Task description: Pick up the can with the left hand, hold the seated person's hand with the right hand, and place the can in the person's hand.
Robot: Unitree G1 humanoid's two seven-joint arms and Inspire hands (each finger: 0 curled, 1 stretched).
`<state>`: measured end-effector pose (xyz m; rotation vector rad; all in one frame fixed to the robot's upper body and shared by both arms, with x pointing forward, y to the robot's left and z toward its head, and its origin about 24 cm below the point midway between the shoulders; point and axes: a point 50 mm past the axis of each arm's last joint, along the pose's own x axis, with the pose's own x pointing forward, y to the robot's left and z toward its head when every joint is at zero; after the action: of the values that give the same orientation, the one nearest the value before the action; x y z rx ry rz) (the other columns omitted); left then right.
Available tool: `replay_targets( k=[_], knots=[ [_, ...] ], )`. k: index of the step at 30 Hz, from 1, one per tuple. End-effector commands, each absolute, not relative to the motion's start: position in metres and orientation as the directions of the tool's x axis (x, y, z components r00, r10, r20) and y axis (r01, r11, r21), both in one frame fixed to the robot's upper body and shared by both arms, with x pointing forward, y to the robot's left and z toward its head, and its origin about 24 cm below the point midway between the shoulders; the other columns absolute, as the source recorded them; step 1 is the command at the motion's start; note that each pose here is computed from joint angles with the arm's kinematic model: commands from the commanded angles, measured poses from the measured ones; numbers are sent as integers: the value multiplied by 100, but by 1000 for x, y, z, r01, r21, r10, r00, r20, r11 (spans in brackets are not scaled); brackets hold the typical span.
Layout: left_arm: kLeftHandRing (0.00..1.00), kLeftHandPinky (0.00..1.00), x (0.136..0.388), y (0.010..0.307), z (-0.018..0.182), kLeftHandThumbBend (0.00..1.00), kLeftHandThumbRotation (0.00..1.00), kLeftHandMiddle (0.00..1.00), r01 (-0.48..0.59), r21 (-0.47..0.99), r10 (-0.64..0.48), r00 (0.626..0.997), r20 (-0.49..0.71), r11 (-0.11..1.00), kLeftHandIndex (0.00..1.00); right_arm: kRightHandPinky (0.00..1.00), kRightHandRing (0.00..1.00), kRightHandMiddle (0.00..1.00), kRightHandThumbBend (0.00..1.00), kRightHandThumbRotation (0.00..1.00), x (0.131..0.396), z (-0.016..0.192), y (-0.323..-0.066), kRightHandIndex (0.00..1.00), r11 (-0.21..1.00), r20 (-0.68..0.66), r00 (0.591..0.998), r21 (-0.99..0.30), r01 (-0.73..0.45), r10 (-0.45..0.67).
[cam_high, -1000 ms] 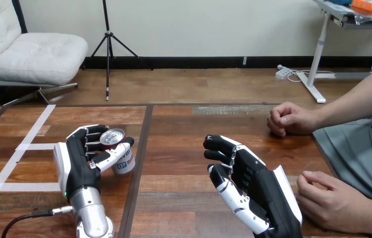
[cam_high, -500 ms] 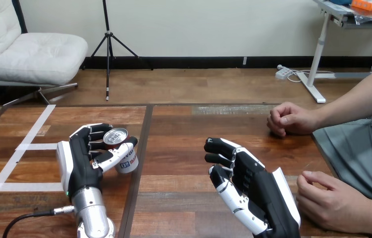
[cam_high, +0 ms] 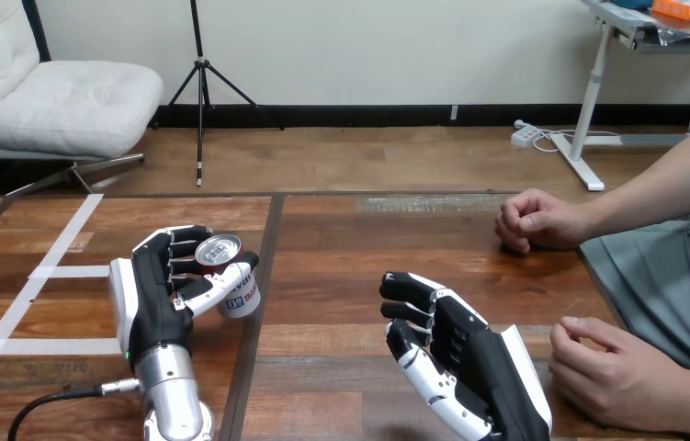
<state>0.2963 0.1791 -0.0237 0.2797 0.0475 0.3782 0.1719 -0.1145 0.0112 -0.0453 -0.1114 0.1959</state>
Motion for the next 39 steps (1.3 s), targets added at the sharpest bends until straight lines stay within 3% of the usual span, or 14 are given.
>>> replay_targets(
  k=[1,20,39],
  knots=[
    [51,44,314,174,6,66,0,54,-366,230,340,929,149,901,53,70,78,81,42,49,189,32,-107,78,982,237,954,-38,-183,186],
    [51,44,315,173,9,66,0,53,-359,200,333,930,153,912,53,73,79,81,46,49,184,59,-110,79,987,414,897,-95,-130,157],
    [50,43,317,172,10,66,0,53,-360,199,334,930,154,911,53,73,80,82,45,41,176,89,-111,79,990,599,789,-111,-89,138]
  ],
)
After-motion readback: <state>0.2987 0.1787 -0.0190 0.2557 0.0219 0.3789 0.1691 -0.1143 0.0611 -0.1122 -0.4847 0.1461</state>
